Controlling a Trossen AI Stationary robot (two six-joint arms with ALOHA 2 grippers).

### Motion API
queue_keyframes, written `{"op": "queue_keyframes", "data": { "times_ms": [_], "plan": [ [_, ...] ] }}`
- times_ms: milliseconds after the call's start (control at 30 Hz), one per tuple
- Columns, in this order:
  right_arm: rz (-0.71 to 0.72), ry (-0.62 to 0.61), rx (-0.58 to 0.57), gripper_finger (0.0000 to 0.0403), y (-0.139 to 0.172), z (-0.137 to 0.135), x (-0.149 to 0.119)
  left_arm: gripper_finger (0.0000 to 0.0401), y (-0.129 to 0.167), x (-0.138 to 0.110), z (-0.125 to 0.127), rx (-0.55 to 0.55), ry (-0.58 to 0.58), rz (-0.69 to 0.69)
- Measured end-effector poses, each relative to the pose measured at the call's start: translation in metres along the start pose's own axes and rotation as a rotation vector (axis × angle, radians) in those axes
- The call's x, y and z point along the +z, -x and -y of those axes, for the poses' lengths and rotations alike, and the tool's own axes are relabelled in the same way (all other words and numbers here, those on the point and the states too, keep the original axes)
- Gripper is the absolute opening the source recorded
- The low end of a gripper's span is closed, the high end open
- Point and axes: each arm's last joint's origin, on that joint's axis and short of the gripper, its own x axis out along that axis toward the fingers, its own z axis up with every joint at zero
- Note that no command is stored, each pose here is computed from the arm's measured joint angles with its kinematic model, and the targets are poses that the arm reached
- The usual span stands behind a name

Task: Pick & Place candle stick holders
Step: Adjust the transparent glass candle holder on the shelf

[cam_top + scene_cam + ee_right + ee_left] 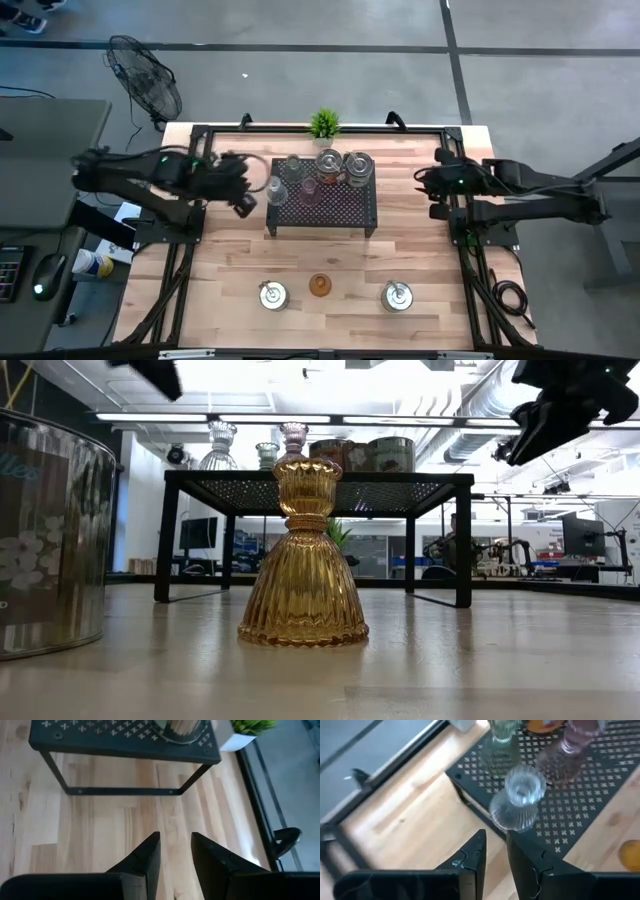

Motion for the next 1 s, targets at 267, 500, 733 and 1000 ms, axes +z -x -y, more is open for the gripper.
{"op": "queue_keyframes", "data": {
  "times_ms": [267, 500, 733, 1000],
  "plan": [
    [0.051, -0.007, -0.038, 0.0101, 0.007, 0.002, -0.001, 0.0073, -0.042, -0.076, -0.040, -0.147, 0.117, 0.159],
    [0.060, -0.017, -0.038, 0.0101, 0.007, 0.002, 0.000, 0.0073, -0.081, -0.110, -0.042, -0.281, 0.021, 0.304],
    [0.075, -0.019, -0.041, 0.0101, 0.007, 0.003, 0.001, 0.0073, -0.096, -0.119, -0.038, -0.300, -0.127, 0.395],
    [0.076, -0.019, -0.041, 0.0101, 0.007, 0.003, 0.001, 0.0073, -0.094, -0.115, -0.035, -0.315, -0.221, 0.462]
  ]
}}
